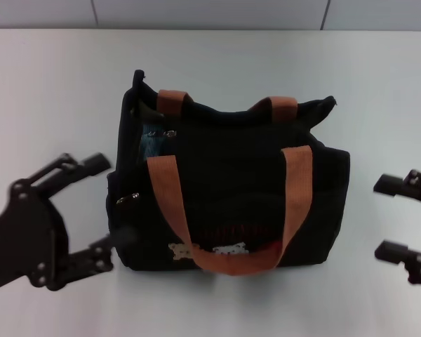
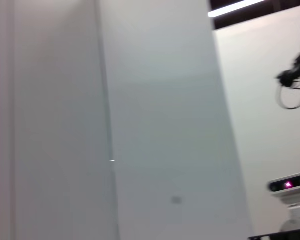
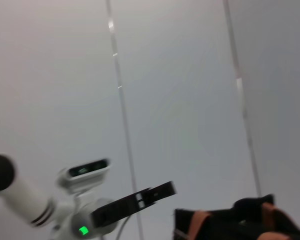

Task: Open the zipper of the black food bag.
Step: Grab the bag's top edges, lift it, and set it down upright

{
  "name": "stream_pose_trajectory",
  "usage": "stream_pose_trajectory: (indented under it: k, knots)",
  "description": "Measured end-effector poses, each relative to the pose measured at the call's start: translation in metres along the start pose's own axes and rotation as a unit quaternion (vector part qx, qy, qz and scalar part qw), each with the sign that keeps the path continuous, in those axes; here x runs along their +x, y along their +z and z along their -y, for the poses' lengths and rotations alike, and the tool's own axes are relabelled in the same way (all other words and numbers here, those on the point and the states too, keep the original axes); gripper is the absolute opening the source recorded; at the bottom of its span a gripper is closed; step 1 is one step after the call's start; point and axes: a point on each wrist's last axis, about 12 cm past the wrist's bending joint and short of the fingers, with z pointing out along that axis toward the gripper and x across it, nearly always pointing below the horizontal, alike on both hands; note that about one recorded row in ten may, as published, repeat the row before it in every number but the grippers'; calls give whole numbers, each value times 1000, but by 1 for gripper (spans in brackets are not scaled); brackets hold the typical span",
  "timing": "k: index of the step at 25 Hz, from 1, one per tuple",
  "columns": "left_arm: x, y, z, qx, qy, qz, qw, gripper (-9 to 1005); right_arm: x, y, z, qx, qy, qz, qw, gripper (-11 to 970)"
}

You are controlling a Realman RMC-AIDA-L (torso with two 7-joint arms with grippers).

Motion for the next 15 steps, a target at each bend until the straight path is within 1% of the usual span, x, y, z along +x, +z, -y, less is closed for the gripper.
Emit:
stream_pose_trajectory:
  k: [1, 2, 5, 7, 8, 11, 13, 14, 15]
  knots:
    - [0, 0, 0, 0, 0, 0, 1000, 841, 0, 0, 0, 1, 0, 1, 1000, 834]
    - [3, -4, 2, -14, -7, -6, 1000, 841, 0, -1, 0, 4, -1, 4, 1000, 834]
    - [9, -4, 3, -24, -20, -19, 999, 840, 0, -1, 0, 5, -2, 4, 1000, 834]
    - [21, -1, 2, -42, -29, -47, 998, 840, 0, 0, 1, 6, -3, 4, 1000, 834]
    - [21, -1, 2, -42, -29, -47, 998, 839, 0, 0, 1, 6, -3, 4, 1000, 834]
    - [30, 3, 0, -54, -35, -65, 996, 836, 0, 1, 2, 6, -4, 3, 1000, 834]
    - [37, 7, -1, -64, -48, -74, 994, 834, 0, 1, 3, 7, -4, 3, 1000, 834]
    - [37, 7, -1, -64, -48, -74, 994, 833, 0, 1, 3, 7, -4, 3, 1000, 834]
    - [44, 10, -2, -77, -62, -83, 992, 832, 0, 1, 3, 7, -4, 3, 1000, 834]
